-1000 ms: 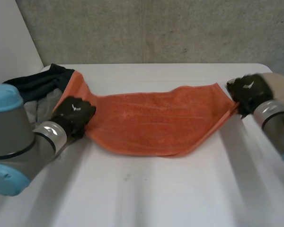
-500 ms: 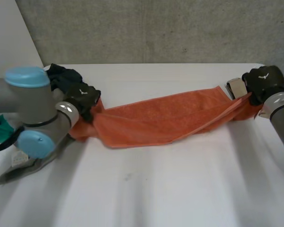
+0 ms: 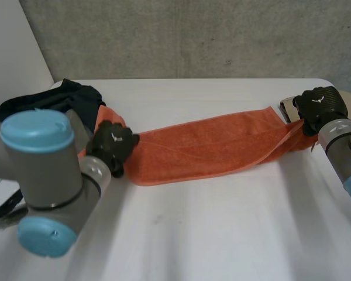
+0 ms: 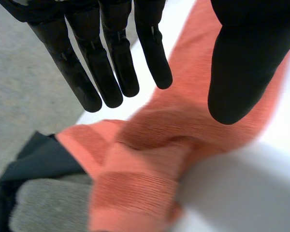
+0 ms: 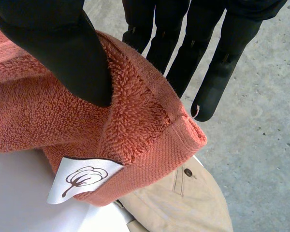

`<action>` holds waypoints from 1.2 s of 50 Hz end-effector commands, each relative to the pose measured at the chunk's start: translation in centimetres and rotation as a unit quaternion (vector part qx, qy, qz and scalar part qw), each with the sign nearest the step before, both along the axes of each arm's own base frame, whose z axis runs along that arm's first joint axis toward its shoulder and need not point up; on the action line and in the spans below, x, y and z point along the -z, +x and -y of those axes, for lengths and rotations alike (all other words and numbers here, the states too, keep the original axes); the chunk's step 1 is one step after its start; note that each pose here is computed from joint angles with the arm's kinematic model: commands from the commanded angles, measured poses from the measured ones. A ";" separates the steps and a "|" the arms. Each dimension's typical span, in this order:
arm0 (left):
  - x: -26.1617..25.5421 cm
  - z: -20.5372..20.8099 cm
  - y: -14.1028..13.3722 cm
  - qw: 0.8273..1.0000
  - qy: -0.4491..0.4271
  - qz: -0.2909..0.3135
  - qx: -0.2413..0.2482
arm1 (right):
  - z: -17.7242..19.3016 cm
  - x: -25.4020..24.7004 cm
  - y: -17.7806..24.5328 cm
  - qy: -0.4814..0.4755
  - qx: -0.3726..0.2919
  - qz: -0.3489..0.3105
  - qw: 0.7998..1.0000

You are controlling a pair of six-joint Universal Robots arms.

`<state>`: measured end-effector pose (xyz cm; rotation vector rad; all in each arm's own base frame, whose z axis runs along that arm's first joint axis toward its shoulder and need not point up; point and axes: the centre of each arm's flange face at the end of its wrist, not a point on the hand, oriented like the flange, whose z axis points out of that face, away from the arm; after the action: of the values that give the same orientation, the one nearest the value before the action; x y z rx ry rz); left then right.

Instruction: Fold the laundry.

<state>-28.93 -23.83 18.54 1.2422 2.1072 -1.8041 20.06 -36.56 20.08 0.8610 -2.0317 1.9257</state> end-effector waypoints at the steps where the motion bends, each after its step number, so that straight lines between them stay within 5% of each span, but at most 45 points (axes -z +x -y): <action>1: 3.3 -0.1 1.4 0.998 0.052 0.033 -0.027 | -0.3 0.1 0.4 0.001 -0.007 -0.006 1.000; 19: 4.0 7.0 2.1 0.998 0.014 0.018 -0.051 | -0.8 0.8 0.8 0.005 -0.017 -0.030 0.999; 37: 6.2 10.8 0.9 0.997 -0.022 0.075 -0.020 | -0.8 2.3 1.2 0.016 -0.026 -0.058 0.998; 51: 3.9 9.6 0.4 0.997 -0.035 0.064 0.004 | -0.5 1.8 0.9 0.011 -0.022 -0.057 0.998; 60: -3.3 5.9 1.6 0.998 -0.049 0.033 0.009 | 0.0 -2.4 -1.2 -0.014 0.006 -0.054 0.998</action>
<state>-28.17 -31.94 17.37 1.3100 1.9542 -1.7653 20.21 -36.48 19.53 0.9709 -1.9655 1.8456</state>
